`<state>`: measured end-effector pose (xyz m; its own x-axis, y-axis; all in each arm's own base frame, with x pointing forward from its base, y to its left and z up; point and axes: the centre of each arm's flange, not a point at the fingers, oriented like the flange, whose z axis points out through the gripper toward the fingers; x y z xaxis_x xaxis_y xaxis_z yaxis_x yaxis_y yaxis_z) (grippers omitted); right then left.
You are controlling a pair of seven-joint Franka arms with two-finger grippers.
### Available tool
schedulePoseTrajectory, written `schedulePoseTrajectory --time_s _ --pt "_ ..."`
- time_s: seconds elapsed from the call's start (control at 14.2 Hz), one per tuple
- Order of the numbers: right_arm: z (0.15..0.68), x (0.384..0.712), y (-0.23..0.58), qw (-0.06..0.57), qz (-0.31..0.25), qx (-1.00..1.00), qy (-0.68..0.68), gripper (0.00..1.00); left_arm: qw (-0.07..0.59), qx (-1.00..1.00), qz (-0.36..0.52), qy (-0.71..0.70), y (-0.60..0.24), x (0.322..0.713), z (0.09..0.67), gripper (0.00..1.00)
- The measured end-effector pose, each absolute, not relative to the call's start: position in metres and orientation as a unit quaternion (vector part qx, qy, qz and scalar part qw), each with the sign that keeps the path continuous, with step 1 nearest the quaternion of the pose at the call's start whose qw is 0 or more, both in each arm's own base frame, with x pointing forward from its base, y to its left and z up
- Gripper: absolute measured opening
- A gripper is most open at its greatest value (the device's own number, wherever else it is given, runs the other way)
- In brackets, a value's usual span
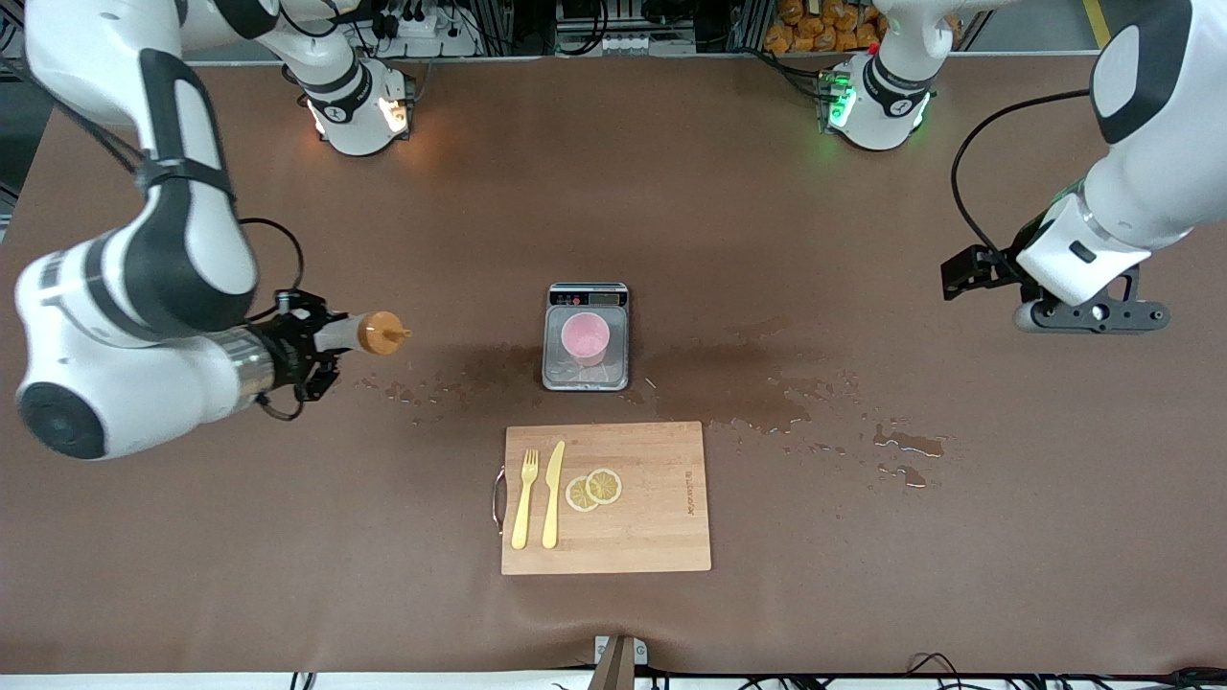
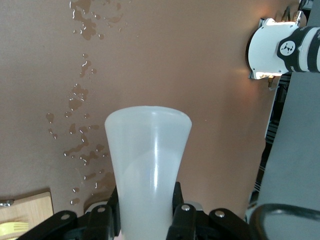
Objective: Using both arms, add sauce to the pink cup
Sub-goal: 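Carry the sauce bottle back and lower it onto the table with the right gripper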
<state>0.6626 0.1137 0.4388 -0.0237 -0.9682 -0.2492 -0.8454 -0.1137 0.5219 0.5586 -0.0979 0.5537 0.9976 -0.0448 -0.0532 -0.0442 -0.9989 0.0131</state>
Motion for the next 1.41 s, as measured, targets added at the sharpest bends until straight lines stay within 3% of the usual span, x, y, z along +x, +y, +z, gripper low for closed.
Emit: schedulePoseTrajectory --time_s 0.71,1.41 --pt "0.388 0.654 -0.057 -0.052 -0.422 0.708 -0.564 0.45 -0.001 0.999 -0.046 -0.026 -0.093 0.535 0.598 1.00" --pt "0.273 0.628 -0.123 -0.161 -0.495 0.712 -0.471 0.49 0.004 1.000 -0.013 -0.019 -0.084 0.534 0.644 1.00"
